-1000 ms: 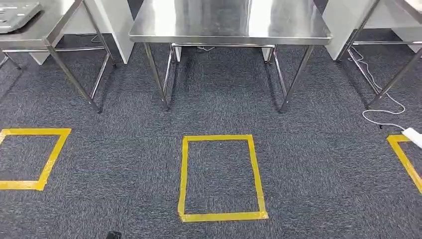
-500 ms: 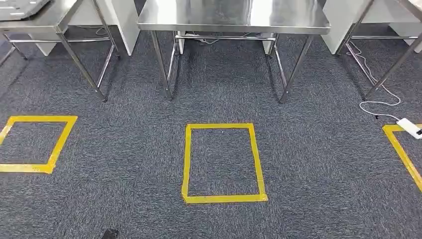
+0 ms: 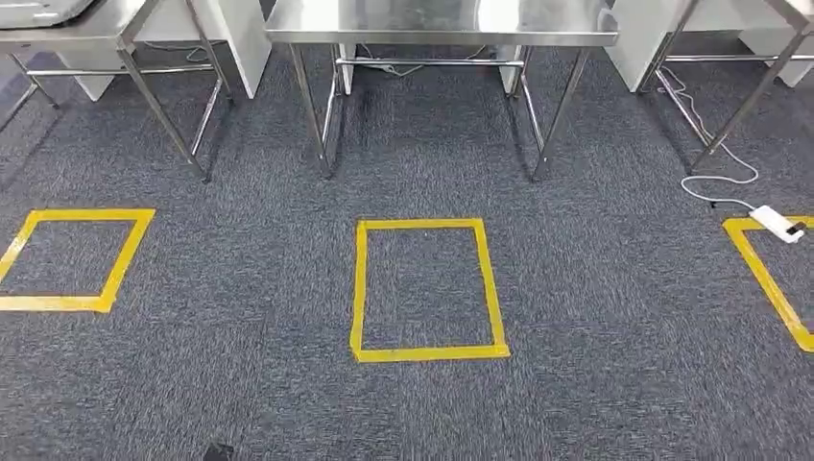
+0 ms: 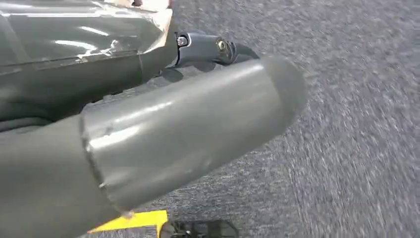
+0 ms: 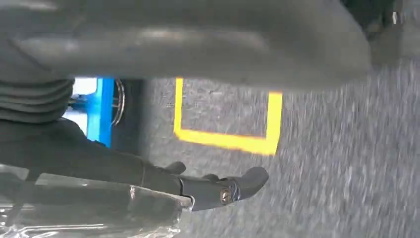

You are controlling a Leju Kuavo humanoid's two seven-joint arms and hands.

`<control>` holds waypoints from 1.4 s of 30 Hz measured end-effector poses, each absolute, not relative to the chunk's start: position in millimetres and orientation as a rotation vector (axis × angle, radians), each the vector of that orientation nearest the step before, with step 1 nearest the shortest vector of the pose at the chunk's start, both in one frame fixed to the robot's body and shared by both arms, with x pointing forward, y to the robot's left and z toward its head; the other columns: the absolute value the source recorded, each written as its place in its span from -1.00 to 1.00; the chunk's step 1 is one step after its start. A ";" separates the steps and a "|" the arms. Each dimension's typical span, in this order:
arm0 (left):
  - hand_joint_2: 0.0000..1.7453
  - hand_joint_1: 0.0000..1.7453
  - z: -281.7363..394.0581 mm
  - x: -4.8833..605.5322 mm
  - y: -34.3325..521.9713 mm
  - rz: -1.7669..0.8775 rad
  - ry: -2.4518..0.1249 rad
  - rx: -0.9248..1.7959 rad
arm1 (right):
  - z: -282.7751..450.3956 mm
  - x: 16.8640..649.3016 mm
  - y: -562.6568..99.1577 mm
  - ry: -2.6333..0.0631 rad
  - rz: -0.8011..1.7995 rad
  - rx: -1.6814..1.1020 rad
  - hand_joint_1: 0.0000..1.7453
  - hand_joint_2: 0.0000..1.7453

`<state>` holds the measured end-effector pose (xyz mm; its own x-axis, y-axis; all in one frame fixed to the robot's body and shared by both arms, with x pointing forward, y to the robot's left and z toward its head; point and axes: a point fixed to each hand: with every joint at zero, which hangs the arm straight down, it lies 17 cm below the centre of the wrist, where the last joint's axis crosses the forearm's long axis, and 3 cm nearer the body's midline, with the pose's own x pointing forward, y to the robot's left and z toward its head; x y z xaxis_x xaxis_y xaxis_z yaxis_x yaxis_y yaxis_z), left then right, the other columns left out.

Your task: Take the parts from the cabinet and place them on the table.

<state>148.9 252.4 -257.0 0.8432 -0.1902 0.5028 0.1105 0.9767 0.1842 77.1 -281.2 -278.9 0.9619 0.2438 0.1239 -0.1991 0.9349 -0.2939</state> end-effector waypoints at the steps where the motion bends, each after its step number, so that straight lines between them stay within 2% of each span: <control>1: -1.00 -1.00 -256.9 149.2 254.2 -0.161 -0.548 0.151 | -279.2 77.1 -278.3 -0.160 0.231 -0.268 -1.00 1.00; 42: -1.00 -1.00 -257.3 147.1 258.7 -0.183 -0.553 0.155 | -279.1 82.5 -277.1 -0.206 0.222 -0.231 -1.00 1.00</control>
<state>147.1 258.7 -257.3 0.8355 -0.2136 0.5062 0.1303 0.9721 0.1952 82.5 -277.1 -279.1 0.9547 0.2401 0.1759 -0.1931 0.9493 -0.2479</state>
